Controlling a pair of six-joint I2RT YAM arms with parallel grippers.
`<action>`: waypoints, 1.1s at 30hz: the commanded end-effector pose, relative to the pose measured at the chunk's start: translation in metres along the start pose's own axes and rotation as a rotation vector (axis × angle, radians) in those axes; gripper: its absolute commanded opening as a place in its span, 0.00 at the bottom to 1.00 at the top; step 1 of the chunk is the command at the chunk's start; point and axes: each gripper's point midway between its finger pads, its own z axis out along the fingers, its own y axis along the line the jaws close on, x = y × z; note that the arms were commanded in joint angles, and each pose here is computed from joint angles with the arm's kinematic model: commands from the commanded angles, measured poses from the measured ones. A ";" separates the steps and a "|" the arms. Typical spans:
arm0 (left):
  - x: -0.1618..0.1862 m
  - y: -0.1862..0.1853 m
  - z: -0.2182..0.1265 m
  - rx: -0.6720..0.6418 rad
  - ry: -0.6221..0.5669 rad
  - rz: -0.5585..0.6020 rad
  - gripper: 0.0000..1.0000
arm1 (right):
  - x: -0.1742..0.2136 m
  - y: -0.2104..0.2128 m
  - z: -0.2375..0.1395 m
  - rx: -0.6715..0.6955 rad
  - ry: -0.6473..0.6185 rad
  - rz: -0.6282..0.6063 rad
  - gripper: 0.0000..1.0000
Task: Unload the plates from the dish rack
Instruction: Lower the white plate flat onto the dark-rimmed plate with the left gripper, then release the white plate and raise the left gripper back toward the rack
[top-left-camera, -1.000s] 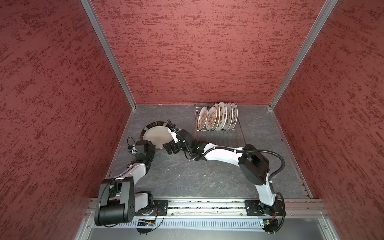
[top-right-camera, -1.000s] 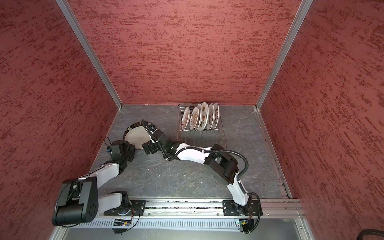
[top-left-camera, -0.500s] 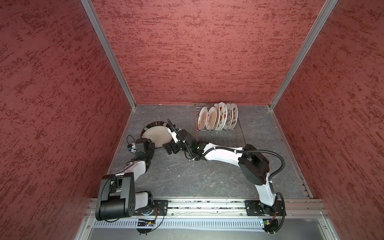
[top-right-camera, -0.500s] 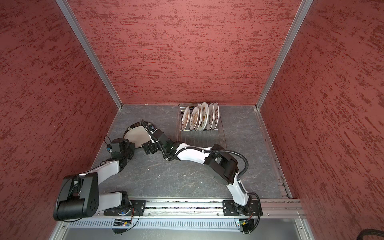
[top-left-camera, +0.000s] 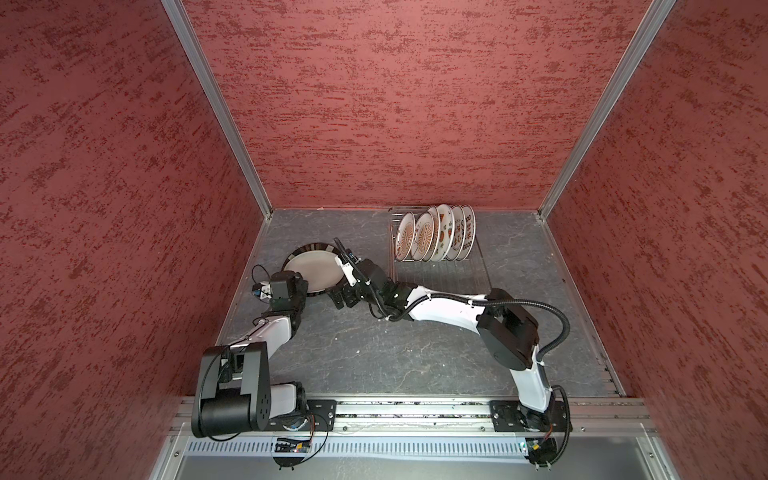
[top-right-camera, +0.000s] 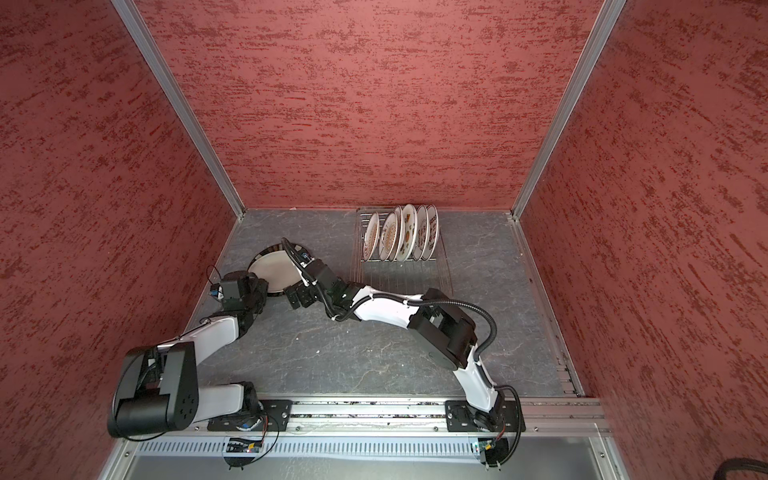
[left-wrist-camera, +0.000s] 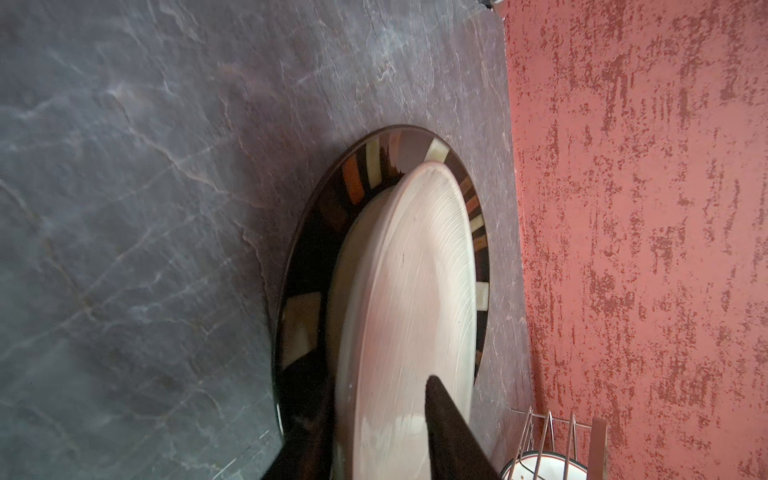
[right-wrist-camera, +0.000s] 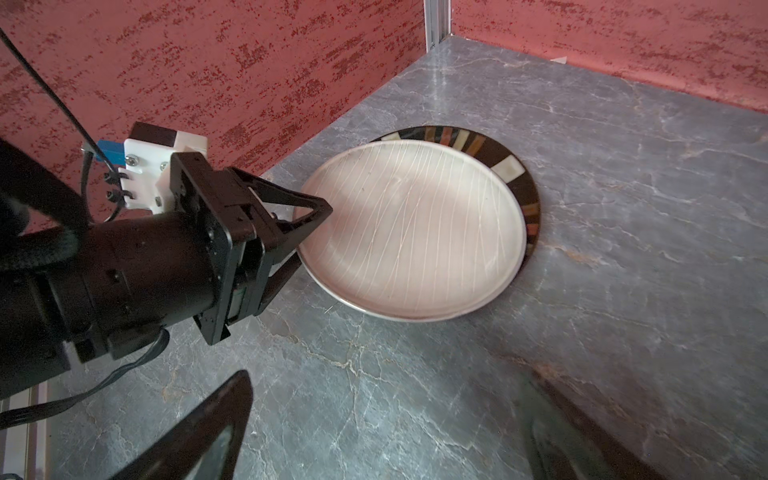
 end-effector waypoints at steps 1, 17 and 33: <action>-0.013 -0.010 0.001 0.008 -0.055 0.015 0.43 | -0.003 0.000 0.001 -0.005 -0.022 -0.014 0.99; -0.018 -0.004 0.012 -0.067 -0.101 0.032 0.54 | -0.007 0.003 0.002 -0.015 -0.027 -0.028 0.99; -0.020 -0.018 -0.015 -0.006 -0.132 0.059 0.79 | -0.011 0.002 -0.003 -0.012 -0.047 -0.025 0.99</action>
